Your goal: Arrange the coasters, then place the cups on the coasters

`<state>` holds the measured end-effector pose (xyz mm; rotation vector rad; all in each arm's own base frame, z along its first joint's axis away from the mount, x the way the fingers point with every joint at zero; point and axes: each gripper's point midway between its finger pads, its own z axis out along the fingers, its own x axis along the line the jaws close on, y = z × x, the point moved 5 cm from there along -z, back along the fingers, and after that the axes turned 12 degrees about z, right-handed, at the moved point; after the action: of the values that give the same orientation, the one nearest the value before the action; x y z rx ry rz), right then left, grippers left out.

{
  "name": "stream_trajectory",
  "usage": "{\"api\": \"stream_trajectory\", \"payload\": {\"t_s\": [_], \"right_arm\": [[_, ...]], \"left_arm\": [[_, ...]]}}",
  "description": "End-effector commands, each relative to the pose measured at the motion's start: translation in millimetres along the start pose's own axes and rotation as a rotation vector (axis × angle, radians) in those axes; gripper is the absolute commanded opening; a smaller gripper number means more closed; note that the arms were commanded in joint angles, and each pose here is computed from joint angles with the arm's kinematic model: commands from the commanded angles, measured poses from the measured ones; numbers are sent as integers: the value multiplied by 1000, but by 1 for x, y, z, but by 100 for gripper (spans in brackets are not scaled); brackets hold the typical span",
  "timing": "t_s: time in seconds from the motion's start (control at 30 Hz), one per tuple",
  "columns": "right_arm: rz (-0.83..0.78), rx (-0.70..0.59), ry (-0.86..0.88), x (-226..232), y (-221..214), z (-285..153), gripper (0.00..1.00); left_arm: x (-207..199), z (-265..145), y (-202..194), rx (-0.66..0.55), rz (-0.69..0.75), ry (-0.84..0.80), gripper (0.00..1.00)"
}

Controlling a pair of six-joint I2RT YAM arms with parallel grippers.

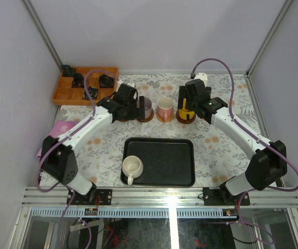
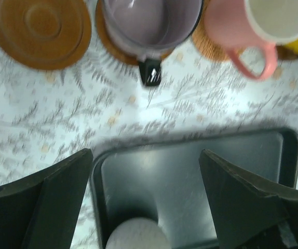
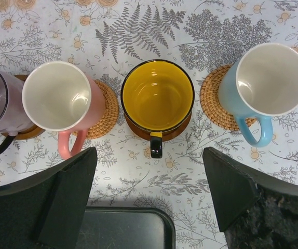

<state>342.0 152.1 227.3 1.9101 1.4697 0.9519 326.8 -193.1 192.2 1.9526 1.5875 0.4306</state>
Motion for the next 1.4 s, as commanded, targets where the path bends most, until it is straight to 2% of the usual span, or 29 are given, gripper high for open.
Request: {"api": "stream_trajectory", "payload": {"t_s": [0.0, 0.1, 0.4, 0.7, 0.9, 1.2, 1.37], "right_arm": [[45, -95, 10, -3, 21, -13, 92], [44, -105, -13, -6, 21, -13, 100], [17, -114, -16, -9, 20, -14, 99], [21, -110, -16, -11, 14, -11, 99], [37, -105, -13, -14, 8, -12, 99], [50, -110, -15, -18, 7, -18, 99], [49, -107, -18, -20, 4, -19, 99]], "left_arm": [[6, -34, -48, 99, 25, -46, 85], [6, -54, -76, 164, 9, -63, 87], [-11, -107, -140, 293, -33, -91, 88], [-22, -141, -191, 318, -219, -182, 86], [-29, -144, -211, 338, -241, -176, 86], [-50, -128, -245, 434, -146, -163, 87], [-53, -113, -250, 419, -117, -147, 86]]}}
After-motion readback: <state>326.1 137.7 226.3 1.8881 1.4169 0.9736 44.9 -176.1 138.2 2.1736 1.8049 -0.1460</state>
